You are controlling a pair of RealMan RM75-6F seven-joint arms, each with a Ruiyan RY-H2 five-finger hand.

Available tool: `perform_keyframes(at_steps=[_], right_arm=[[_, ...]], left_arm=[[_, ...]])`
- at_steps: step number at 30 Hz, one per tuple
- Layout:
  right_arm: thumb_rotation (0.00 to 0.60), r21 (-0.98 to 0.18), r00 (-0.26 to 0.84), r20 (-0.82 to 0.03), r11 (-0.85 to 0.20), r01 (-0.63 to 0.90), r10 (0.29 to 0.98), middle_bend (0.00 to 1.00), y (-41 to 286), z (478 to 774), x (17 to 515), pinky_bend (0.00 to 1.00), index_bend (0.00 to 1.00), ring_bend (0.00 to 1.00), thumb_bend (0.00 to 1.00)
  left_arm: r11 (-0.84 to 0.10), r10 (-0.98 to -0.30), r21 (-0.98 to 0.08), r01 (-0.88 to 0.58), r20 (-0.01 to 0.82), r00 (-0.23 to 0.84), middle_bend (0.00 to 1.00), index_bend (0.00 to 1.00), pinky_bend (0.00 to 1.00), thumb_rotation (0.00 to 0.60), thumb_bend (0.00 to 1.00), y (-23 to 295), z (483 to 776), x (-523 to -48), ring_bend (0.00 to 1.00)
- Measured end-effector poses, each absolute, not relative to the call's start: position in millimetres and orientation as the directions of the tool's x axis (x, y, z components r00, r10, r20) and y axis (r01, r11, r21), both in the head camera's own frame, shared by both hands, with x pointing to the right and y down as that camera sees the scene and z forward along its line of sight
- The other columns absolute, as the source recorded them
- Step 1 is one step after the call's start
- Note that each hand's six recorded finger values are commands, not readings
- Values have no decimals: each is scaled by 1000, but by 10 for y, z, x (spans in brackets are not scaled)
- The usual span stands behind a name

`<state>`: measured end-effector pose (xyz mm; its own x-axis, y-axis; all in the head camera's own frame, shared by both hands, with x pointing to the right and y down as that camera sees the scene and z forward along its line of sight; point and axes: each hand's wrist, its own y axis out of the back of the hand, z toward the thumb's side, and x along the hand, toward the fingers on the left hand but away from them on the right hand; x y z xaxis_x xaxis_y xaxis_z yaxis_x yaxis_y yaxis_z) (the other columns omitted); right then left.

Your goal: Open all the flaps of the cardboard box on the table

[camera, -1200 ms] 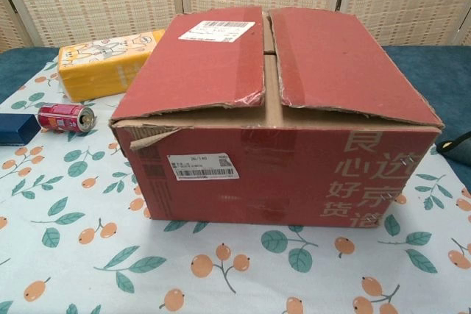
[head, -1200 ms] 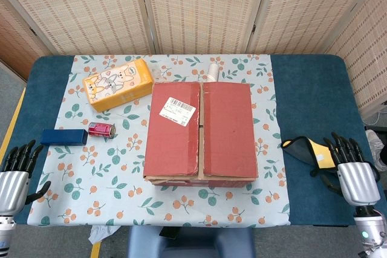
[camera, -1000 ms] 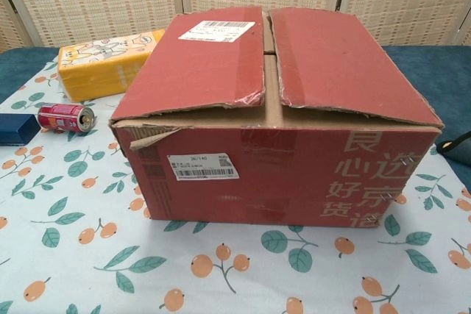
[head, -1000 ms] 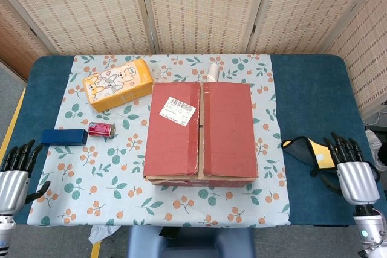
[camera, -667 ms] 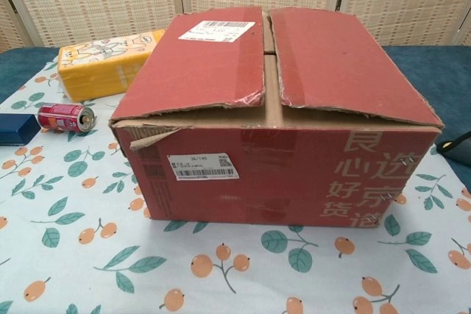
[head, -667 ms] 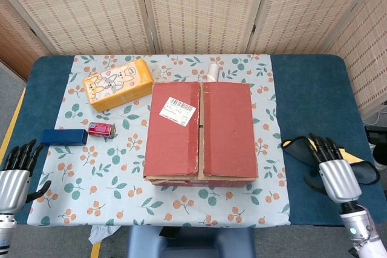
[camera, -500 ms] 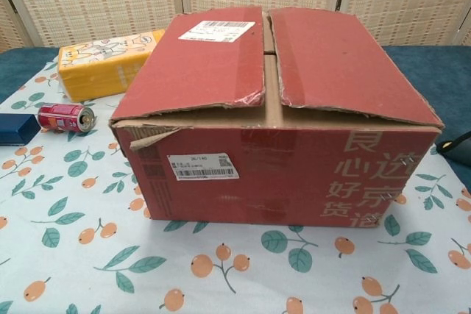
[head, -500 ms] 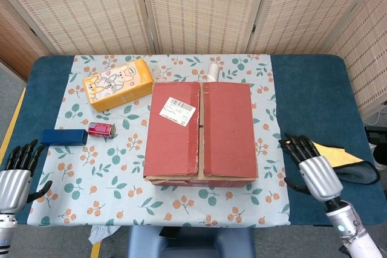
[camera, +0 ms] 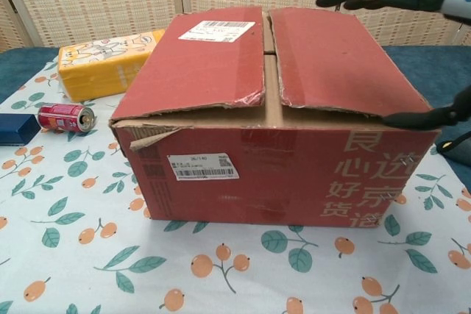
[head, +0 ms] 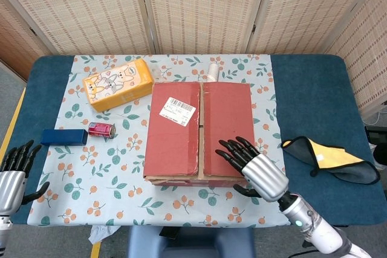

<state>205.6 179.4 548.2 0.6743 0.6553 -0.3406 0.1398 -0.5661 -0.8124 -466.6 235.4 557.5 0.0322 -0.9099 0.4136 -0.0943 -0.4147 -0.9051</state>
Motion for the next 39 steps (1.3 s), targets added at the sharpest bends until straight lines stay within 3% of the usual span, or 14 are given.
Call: perform_keyframes(at_steps=[9,21,31,39], right_arm=[[600,-822,690,-285,-540,180,666,0,1702,5649,1711,0,0,0,290],[600,-823,701,-282,-540,174,655,0,1603,5904,1455,0,0,0,291],[600,-838,697,-235,-504,208,678,0,1550,5895,1424,0,0,0,290],[600,-859,672,-149,-432,275,725,0,1485,5712,1543,0,0,0,290]], left_arm=[[-420,-907,-897,-136,420,28,0,0,15,600,319,2351,5537,-4721,0],[-400,-915,-901,-171,403,16,0,0,15,600,320,2354,5462,-4778,0],[-390,-919,-903,-181,394,16,0,0,14,600,321,2360,5428,-4799,0],[-390,-919,-905,-171,393,16,0,0,15,600,322,2363,5432,-4790,0]])
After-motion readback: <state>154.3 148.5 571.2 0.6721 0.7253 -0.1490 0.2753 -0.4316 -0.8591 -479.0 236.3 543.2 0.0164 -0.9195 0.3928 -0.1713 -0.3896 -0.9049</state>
